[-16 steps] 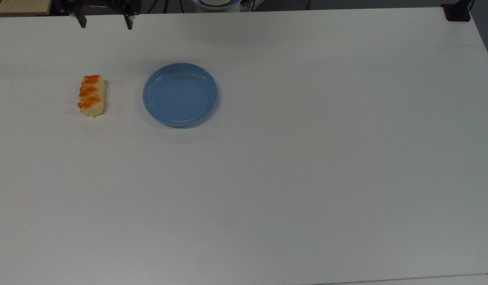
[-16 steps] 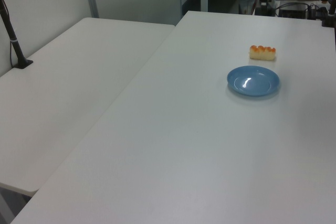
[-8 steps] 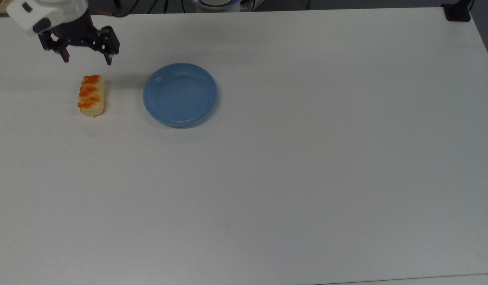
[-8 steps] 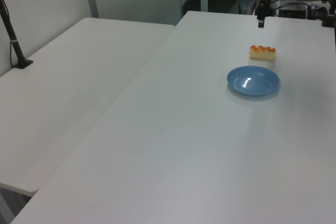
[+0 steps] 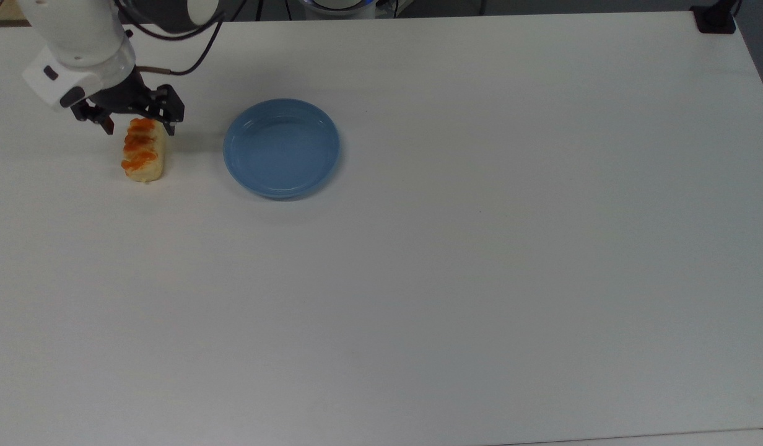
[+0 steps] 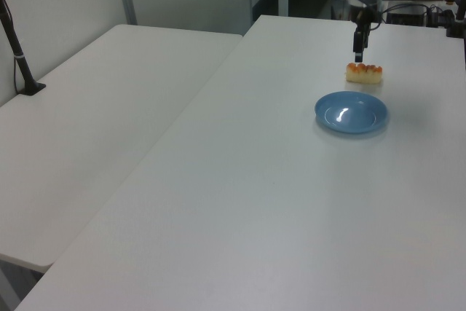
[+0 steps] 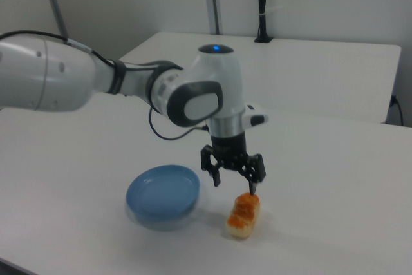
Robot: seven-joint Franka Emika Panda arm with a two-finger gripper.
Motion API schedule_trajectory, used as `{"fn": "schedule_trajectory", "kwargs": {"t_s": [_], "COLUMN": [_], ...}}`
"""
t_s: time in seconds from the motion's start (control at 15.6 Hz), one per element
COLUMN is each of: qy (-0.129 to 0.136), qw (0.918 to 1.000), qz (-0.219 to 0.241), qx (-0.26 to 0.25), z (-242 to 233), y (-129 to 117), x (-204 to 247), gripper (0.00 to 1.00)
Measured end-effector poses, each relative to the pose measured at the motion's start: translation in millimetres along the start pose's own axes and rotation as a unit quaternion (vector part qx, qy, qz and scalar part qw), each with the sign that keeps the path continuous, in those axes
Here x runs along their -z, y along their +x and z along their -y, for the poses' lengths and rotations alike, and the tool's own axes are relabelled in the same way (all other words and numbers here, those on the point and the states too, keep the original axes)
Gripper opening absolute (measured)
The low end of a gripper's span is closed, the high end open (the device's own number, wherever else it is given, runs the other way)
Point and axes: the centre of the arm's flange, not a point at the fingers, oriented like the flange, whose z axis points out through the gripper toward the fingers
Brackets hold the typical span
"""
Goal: Put the bread on a plate
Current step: 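Lower the gripper over the bread roll and close on it, then lift the bread roll and carry it over the blue plate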
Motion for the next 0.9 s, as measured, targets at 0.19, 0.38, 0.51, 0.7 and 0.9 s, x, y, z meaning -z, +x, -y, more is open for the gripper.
{"fn": "schedule_trajectory", "kwargs": {"t_s": [0.19,0.38,0.51,0.7,0.9], "qy": [-0.002,-0.008,-0.007,-0.008,-0.007], "qw": [1.0,0.9999,0.9999,0.9999,0.9999], "qz": [0.003,0.009,0.012,0.011,0.012], "qx": [0.005,0.007,0.008,0.008,0.009], "z": [-14,-24,-24,-23,-21], "y": [1,0,-1,-3,-3], "x": [-32,-48,-52,-57,-60], "gripper": [1.0,1.0,0.99,0.83,0.6]}}
